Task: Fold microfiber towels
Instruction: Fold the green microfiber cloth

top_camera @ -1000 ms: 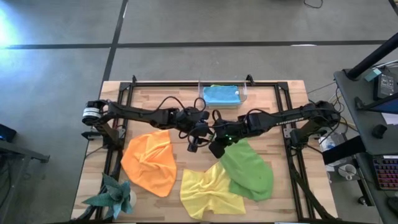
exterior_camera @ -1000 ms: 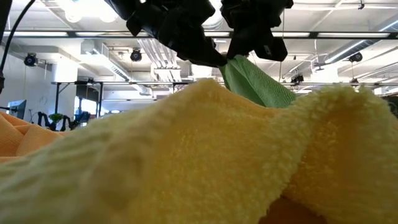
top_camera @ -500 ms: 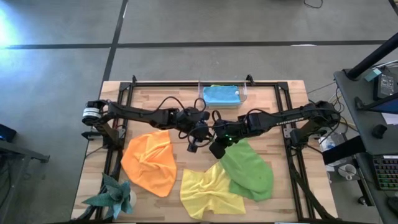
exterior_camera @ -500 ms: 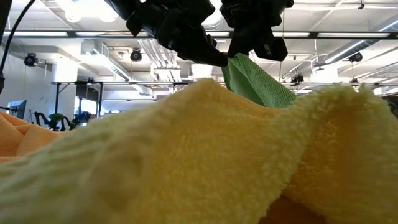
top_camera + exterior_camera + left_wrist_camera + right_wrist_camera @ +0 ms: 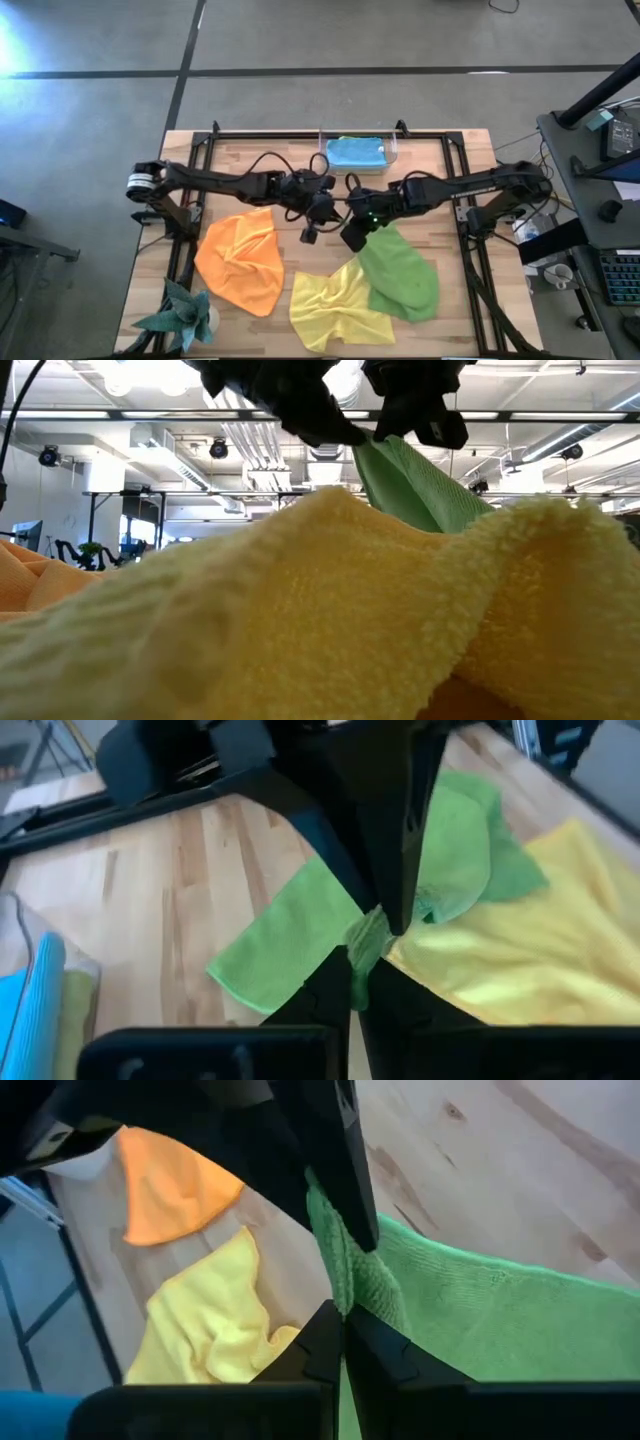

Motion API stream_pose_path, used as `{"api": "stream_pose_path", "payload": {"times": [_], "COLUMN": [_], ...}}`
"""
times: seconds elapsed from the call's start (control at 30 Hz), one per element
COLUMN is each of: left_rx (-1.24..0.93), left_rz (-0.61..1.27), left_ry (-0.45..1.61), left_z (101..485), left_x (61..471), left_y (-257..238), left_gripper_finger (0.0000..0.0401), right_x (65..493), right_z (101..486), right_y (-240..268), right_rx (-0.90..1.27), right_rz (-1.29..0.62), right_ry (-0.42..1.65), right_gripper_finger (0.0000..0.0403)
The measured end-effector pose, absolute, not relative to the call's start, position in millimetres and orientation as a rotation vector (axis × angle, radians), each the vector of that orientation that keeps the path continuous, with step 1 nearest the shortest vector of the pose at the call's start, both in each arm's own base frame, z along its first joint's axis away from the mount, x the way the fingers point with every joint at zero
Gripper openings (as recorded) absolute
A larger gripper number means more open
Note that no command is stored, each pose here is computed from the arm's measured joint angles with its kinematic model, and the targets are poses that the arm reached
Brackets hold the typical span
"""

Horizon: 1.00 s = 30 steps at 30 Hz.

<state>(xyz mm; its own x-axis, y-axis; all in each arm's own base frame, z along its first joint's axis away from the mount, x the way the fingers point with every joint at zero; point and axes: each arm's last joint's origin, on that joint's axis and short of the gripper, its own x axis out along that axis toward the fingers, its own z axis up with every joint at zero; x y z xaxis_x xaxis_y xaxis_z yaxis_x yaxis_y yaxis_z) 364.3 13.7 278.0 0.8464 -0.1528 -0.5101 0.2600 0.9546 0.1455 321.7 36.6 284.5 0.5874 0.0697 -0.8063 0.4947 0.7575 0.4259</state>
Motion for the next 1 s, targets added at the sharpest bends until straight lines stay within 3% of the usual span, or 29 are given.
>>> {"api": "stream_pose_path", "payload": {"times": [0.27, 0.67, 1.0], "left_rx": [0.212, 0.234, 0.313], "left_rz": [-0.134, -0.064, 0.069], "left_ry": [0.604, 0.541, 0.696], "left_z": [316, 372, 368], "left_x": [363, 360, 351], "left_y": [16, 19, 24], "left_gripper_finger": [0.0000, 0.0000, 0.0000], "right_x": [302, 285, 281], "right_z": [312, 316, 314], "right_y": [34, 28, 59], "right_rx": [0.697, 0.656, 0.616], "right_rz": [-0.250, -0.373, -0.208], "right_ry": [0.837, 0.875, 0.943], "right_gripper_finger": [0.0019, 0.0107, 0.0108]}}
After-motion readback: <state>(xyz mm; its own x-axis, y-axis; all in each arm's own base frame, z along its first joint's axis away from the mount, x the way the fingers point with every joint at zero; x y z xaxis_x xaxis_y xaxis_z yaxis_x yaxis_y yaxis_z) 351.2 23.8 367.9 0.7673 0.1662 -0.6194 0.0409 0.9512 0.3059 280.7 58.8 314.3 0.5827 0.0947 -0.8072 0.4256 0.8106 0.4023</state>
